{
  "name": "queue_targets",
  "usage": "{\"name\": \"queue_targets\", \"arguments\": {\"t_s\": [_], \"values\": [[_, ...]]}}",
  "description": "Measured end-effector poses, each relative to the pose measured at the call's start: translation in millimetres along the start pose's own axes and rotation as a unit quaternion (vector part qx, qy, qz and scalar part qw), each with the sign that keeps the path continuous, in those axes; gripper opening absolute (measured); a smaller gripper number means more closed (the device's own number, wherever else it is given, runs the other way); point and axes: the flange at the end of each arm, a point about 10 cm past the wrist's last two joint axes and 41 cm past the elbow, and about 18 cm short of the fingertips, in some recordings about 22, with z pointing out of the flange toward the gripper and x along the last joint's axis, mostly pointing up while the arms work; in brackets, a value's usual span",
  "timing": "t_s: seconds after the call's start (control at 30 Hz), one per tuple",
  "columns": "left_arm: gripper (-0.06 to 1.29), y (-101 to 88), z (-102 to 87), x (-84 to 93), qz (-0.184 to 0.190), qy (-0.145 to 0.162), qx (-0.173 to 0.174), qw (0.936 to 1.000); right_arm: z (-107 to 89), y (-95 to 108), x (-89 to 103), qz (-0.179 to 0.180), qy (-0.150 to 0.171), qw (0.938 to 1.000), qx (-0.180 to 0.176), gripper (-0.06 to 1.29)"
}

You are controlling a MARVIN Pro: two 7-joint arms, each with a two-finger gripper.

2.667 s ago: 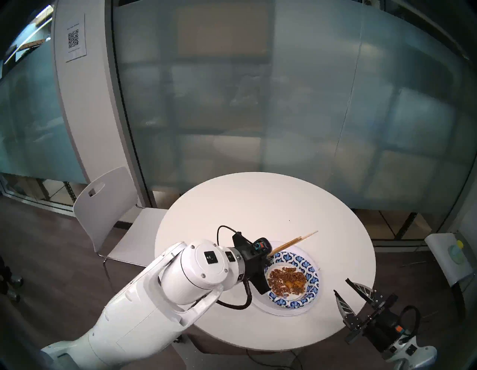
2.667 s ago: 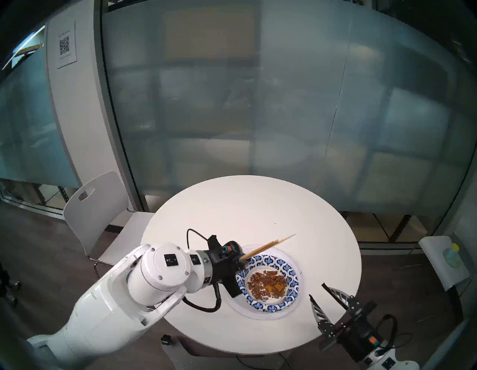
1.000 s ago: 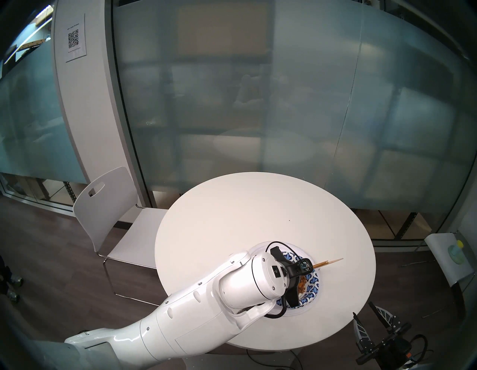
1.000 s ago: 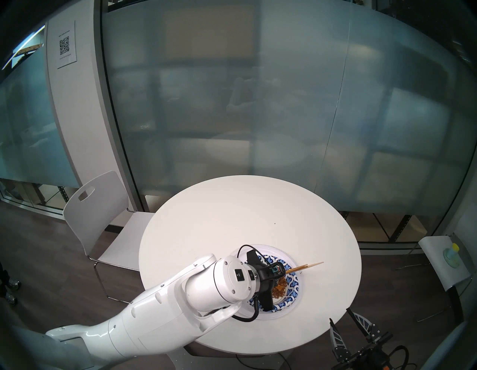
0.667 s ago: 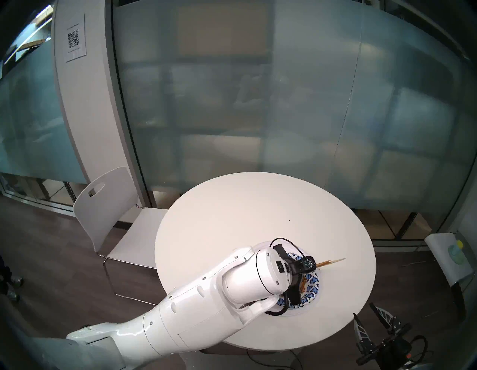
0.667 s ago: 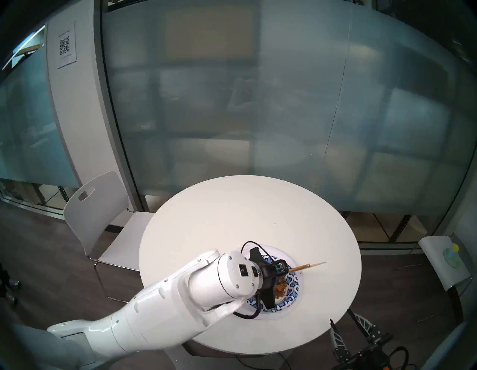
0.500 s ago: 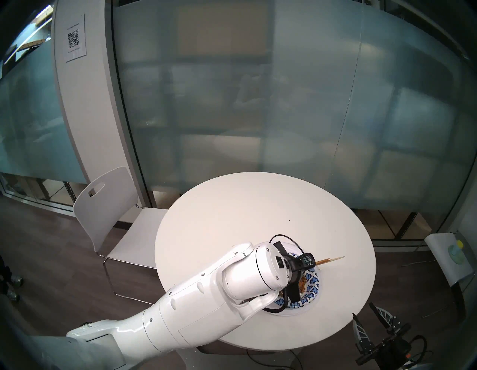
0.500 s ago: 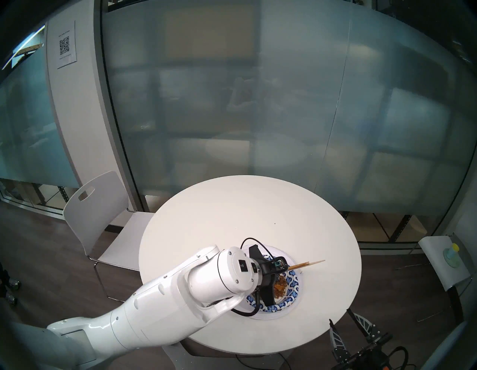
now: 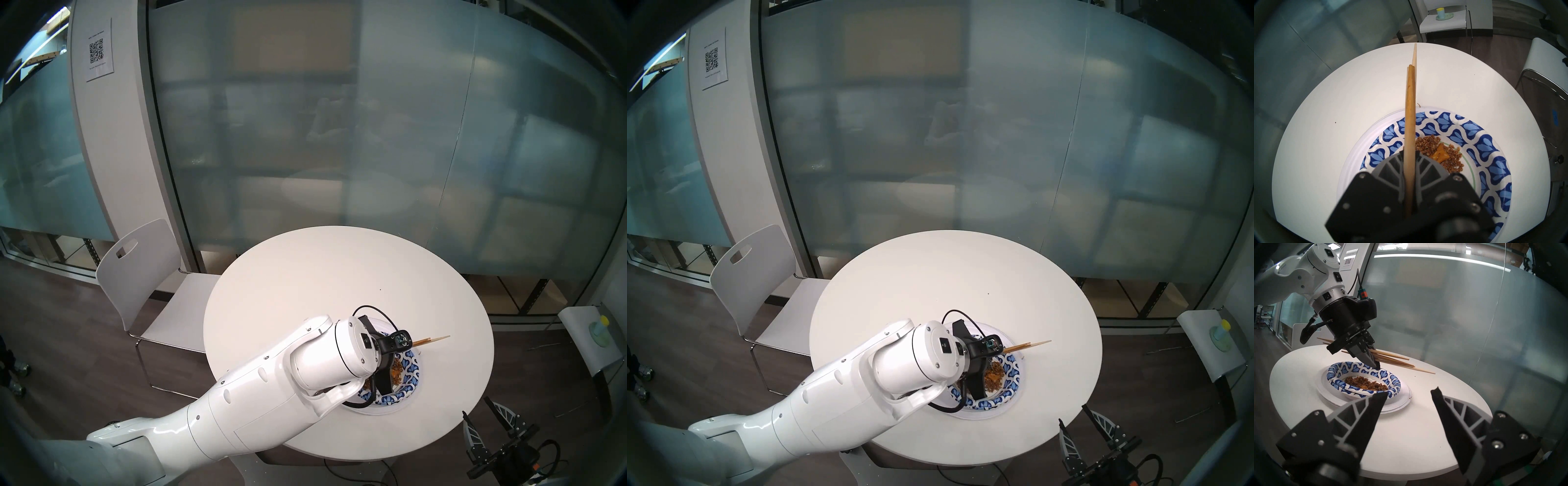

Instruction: Stack the plates into one stack

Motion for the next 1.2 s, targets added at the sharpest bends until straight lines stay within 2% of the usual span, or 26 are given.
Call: {"name": "queue_targets", "arguments": {"t_s": [0.37,0.87,1.0,1.07,1.2], "values": [[0.08,5.4,2.0,-5.5,-0.001,-0.004,0.0,1.0,-2.5,-2.9,0.1,0.003,0.0,1.0,-0.001,0.8],[0.08,10.4,5.3,-9.4,0.003,-0.01,0.001,0.9999,-7.6,-7.4,-2.2,0.01,-0.002,1.0,-0.002,0.88],[0.09,10.3,5.7,-9.7,0.004,-0.011,0.002,0.9999,-8.6,-8.2,-2.1,0.011,-0.002,0.9999,-0.004,0.92],[0.1,10.4,5.9,-9.8,0.004,-0.011,0.002,0.9999,-9.3,-8.6,-2.0,0.011,-0.002,0.9999,-0.005,0.99],[0.11,11.1,6.0,-9.7,0.006,-0.012,0.002,0.9999,-10.9,-9.1,-1.8,0.012,-0.003,0.9999,-0.007,1.0]]}}
